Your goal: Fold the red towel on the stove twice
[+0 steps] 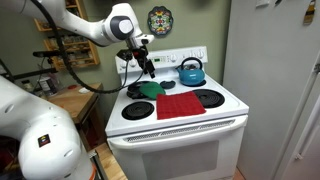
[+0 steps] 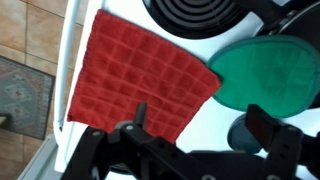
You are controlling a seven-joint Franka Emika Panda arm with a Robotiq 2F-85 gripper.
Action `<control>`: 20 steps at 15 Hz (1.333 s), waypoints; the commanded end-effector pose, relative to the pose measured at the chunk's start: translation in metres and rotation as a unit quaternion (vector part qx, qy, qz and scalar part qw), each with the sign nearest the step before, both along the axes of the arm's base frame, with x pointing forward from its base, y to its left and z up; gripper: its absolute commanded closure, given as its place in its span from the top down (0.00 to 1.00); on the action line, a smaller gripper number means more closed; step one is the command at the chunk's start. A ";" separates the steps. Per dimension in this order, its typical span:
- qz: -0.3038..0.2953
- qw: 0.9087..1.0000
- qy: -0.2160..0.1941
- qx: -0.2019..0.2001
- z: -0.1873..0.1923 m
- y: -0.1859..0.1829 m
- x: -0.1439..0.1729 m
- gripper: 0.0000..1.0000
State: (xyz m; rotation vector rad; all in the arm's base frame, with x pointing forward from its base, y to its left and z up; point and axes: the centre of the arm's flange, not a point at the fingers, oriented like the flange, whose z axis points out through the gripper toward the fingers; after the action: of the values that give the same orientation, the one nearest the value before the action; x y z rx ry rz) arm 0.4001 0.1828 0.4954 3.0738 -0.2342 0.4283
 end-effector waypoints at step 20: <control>0.094 0.993 0.067 -0.005 -0.065 0.046 0.093 1.00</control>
State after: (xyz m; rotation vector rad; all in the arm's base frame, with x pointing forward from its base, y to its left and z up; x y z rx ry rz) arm 0.4665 0.2150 0.4467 3.1391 0.0439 0.3062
